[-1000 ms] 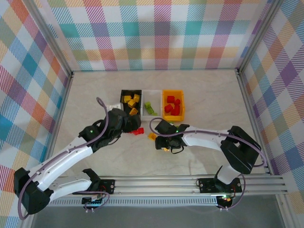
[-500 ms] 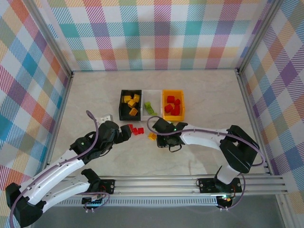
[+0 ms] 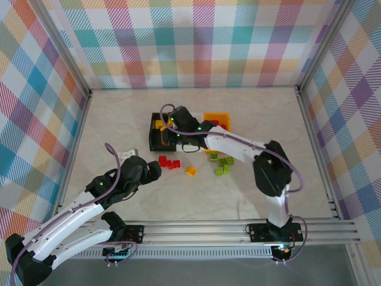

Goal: Sort the legos into containers by color

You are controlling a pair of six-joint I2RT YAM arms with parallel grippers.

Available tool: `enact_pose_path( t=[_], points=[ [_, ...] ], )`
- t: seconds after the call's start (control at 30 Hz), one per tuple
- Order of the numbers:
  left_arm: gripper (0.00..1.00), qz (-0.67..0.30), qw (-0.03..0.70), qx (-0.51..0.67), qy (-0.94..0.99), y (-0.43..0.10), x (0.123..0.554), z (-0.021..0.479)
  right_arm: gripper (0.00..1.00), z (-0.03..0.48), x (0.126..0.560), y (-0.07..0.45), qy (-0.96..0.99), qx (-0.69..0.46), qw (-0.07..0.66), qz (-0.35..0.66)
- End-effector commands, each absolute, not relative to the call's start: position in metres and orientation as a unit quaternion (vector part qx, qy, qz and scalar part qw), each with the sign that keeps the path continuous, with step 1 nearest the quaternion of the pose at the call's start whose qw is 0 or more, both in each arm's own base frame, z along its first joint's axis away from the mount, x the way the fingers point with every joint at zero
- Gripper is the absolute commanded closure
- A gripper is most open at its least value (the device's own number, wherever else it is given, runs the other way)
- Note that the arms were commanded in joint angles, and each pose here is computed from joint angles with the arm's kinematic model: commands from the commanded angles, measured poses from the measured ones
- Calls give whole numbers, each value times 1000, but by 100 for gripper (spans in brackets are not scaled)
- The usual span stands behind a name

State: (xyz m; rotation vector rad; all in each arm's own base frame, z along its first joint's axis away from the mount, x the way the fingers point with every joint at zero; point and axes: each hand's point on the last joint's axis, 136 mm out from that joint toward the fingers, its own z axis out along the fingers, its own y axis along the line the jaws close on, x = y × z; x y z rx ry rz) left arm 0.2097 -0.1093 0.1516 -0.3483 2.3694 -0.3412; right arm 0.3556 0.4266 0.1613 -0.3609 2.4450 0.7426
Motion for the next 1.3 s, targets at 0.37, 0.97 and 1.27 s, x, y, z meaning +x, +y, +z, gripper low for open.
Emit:
enact_pose_path(
  t=[0.37,0.97,1.27],
  points=[
    [0,-118,329,-121,929,-112,204,143,26,210,402,450,875,-147,343,309],
    [29,-37,340,-69,937,-155,310,102,24,190,293,313,896,-81,332,286],
    [31,-20,358,-72,931,-154,337,85,24,180,280,284,901,-67,342,259]
  ],
)
